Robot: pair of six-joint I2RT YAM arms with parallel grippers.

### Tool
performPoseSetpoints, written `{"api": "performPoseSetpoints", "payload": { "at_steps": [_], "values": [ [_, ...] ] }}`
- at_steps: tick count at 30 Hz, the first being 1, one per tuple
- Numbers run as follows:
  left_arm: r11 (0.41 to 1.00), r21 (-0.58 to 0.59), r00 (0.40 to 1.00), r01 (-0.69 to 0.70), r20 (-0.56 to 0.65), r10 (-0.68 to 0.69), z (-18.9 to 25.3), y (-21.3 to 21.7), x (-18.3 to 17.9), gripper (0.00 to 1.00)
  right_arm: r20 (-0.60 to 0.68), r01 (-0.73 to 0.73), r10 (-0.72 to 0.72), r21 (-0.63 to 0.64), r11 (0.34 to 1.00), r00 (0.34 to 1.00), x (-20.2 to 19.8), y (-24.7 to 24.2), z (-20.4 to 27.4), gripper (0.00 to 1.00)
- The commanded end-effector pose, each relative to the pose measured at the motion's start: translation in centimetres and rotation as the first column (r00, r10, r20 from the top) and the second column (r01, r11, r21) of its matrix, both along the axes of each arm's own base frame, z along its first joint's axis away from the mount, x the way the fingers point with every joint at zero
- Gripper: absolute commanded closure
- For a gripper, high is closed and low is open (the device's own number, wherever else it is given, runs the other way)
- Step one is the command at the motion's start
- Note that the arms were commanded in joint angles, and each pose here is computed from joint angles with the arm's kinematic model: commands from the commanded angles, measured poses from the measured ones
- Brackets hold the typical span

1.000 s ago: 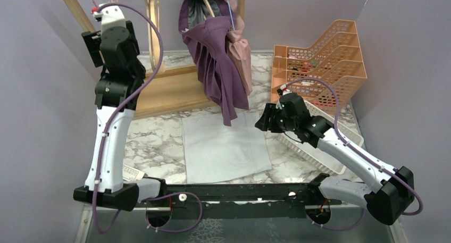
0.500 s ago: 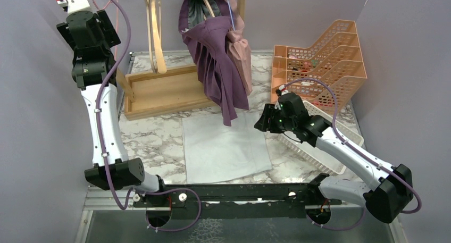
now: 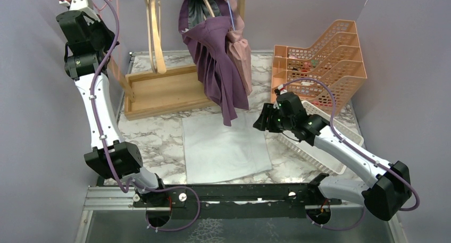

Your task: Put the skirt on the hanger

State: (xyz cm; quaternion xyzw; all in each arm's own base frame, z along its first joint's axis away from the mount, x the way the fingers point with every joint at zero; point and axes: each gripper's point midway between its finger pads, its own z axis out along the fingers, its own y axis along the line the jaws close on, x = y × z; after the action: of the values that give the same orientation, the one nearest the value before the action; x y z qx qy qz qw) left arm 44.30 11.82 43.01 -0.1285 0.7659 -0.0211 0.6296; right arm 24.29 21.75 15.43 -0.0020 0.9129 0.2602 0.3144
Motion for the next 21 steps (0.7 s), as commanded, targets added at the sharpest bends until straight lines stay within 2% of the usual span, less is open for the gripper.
{"api": "performPoseSetpoints", "payload": {
  "at_steps": [1,11,21],
  "values": [
    [0.996,0.057,0.991,0.063,0.118,-0.070,4.1,-1.4,-1.1,1.00,0.034,0.000,-0.001,0.031,1.000,0.999,0.9,0.6,1.1,0.48],
    [0.994,0.107,0.975,0.037,0.216,-0.059,8.4,-1.6,-2.7,1.00,0.028,-0.003,0.002,0.022,1.000,1.000,0.8,0.6,1.0,0.49],
    [0.999,0.037,0.979,0.020,0.204,-0.027,7.7,-3.4,-7.4,1.00,0.050,-0.020,0.018,0.031,0.999,0.999,0.6,0.6,2.2,0.49]
  ]
}}
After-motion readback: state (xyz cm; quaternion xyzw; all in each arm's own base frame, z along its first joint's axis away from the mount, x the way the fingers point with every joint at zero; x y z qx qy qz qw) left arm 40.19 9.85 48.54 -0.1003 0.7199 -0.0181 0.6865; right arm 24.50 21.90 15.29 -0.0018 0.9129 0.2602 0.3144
